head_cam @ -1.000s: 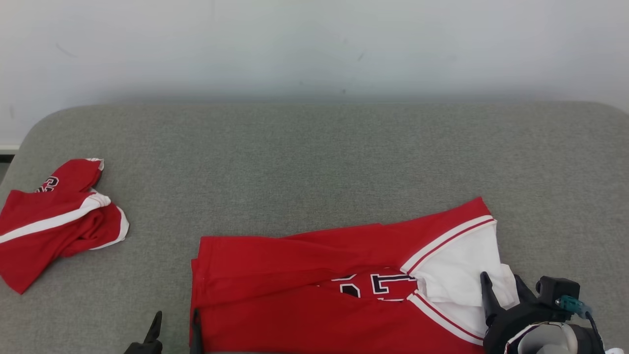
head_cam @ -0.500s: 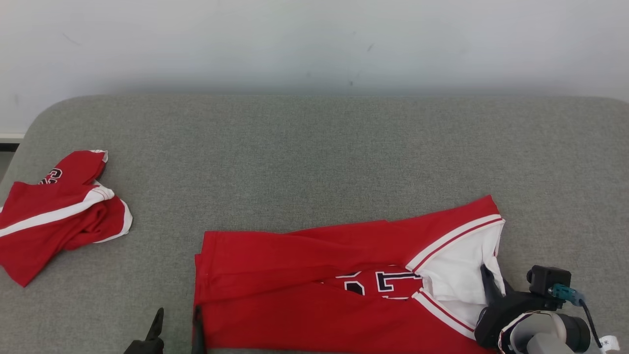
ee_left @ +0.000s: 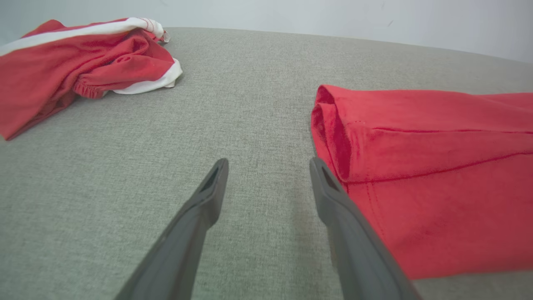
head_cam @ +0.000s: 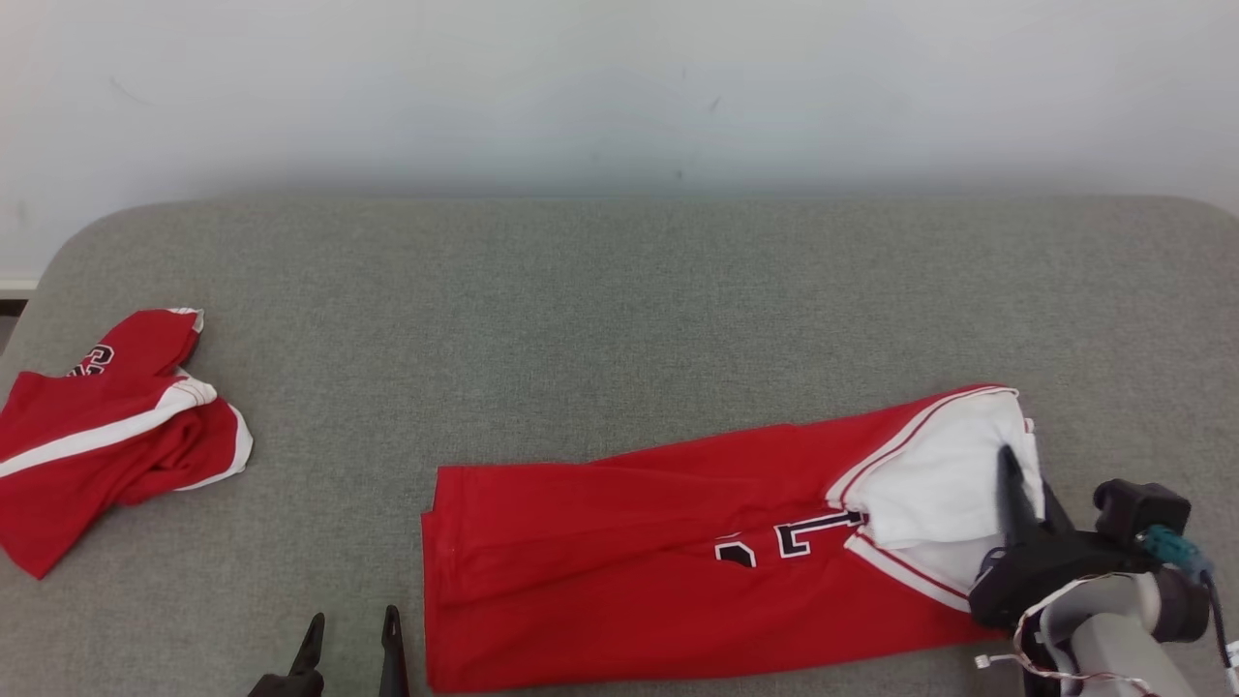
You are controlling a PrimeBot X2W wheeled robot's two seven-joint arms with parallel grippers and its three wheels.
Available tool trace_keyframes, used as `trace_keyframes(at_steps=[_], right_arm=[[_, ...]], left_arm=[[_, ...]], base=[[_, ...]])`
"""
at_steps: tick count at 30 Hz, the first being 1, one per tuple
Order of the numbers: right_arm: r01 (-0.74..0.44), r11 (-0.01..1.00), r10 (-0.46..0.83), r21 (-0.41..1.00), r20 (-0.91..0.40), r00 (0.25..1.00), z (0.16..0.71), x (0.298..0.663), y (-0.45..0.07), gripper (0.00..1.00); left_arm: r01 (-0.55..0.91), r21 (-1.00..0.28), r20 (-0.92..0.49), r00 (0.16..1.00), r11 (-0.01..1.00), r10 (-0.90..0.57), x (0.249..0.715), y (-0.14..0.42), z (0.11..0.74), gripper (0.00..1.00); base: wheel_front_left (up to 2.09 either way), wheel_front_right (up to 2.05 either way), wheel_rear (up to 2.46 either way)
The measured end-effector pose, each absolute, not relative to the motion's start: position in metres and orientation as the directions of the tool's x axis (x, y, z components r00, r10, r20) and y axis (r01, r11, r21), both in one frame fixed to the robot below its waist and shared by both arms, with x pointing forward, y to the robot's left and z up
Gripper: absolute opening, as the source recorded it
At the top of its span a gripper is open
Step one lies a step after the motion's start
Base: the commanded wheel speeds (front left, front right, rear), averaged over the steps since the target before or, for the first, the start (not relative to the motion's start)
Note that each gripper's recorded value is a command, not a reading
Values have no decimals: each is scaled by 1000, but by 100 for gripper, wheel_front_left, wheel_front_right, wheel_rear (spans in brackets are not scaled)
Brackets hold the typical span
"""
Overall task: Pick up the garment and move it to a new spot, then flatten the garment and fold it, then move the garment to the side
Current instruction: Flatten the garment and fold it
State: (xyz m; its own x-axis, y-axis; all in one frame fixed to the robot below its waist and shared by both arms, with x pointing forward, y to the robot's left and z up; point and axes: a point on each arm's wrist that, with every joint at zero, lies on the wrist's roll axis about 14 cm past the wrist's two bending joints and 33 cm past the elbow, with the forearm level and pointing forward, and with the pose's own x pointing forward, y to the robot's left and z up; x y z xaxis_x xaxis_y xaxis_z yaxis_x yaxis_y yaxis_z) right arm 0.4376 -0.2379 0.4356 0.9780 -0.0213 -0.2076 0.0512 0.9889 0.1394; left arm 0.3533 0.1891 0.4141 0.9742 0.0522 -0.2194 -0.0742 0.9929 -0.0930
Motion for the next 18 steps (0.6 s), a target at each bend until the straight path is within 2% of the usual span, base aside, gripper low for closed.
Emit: trace_keyframes(at_steps=[10, 18], right_arm=[[-185, 969, 203, 166, -96, 974, 463, 424, -154, 0], [-460, 861, 493, 216, -133, 860, 464, 398, -49, 0]], left_arm=[[-34, -106, -197, 980, 994, 13, 351, 176, 421, 100], [-28, -114, -199, 980, 993, 4, 339, 174, 421, 100]], base=[[0, 0, 0], [0, 0, 0]])
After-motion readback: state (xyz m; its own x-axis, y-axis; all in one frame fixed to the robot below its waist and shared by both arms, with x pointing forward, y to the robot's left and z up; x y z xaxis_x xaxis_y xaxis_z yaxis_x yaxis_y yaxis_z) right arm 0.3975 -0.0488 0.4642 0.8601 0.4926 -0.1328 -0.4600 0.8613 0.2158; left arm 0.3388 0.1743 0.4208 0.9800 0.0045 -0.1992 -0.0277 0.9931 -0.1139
